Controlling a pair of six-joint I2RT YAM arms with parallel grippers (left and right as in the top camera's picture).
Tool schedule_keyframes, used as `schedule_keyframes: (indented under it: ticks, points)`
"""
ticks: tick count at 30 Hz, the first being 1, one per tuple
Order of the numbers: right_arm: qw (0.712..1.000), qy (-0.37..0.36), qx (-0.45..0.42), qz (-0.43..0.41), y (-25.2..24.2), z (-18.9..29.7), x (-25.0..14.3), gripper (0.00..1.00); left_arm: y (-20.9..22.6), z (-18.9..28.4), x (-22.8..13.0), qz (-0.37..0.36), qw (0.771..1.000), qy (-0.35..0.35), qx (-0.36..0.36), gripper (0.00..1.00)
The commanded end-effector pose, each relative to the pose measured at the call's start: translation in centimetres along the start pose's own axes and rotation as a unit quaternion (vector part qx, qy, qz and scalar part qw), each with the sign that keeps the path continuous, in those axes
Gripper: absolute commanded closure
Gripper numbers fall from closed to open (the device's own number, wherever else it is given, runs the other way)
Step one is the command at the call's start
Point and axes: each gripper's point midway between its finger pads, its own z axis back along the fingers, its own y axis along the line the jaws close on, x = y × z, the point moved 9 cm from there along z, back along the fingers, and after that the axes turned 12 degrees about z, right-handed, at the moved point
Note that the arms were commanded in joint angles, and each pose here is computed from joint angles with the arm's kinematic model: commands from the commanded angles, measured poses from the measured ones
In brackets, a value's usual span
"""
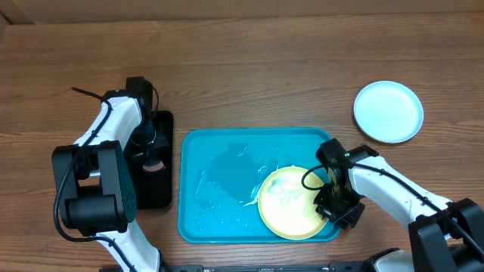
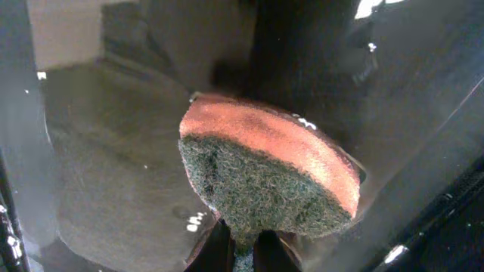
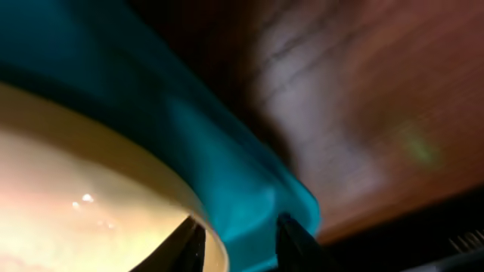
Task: Clean dirty plates on tray and stack at the side
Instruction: 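Grip the yellow plate's rim and drag it to the tray center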
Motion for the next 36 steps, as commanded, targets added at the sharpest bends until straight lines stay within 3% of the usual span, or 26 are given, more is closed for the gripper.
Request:
schedule_keyframes:
  ticks: [1, 4, 6, 8, 14, 17, 27, 36]
  points:
    - [0.999, -0.023, 0.011, 0.02, 0.3, 0.0, 0.3, 0.65, -0.1, 0.0, 0.0, -0.009, 1.0, 0.002, -0.006, 0.96]
    - [0.999, -0.034, 0.019, 0.027, 0.5, 0.0, 0.6, 0.62, 0.0, 0.0, 0.0, -0.009, 1.0, 0.003, -0.006, 0.96]
    - [0.998, -0.042, 0.027, 0.038, 0.8, 0.0, 0.8, 0.77, -0.1, 0.0, 0.0, -0.009, 1.0, 0.002, -0.006, 0.96]
    - [0.997, -0.051, 0.034, 0.047, 1.0, 0.1, 1.1, 0.85, 0.0, 0.0, 0.0, -0.009, 1.0, 0.002, -0.006, 0.96]
    - [0.993, -0.074, 0.051, 0.078, 1.7, 0.2, 1.7, 0.84, 0.0, 0.0, -0.1, -0.009, 1.0, 0.004, -0.005, 0.96]
    - [0.988, -0.106, 0.065, 0.095, 2.3, 0.4, 2.5, 0.96, 0.0, 0.0, -0.1, -0.009, 1.0, 0.004, -0.005, 0.96]
    - [0.949, -0.21, 0.101, 0.211, 4.6, 1.7, 4.8, 0.96, 0.1, 0.0, -0.2, -0.018, 1.0, 0.009, -0.003, 0.96]
    - [0.911, -0.248, 0.055, 0.324, 4.6, 2.1, 5.5, 0.96, -0.5, 0.0, -0.2, -0.054, 0.998, 0.012, -0.033, 0.96]
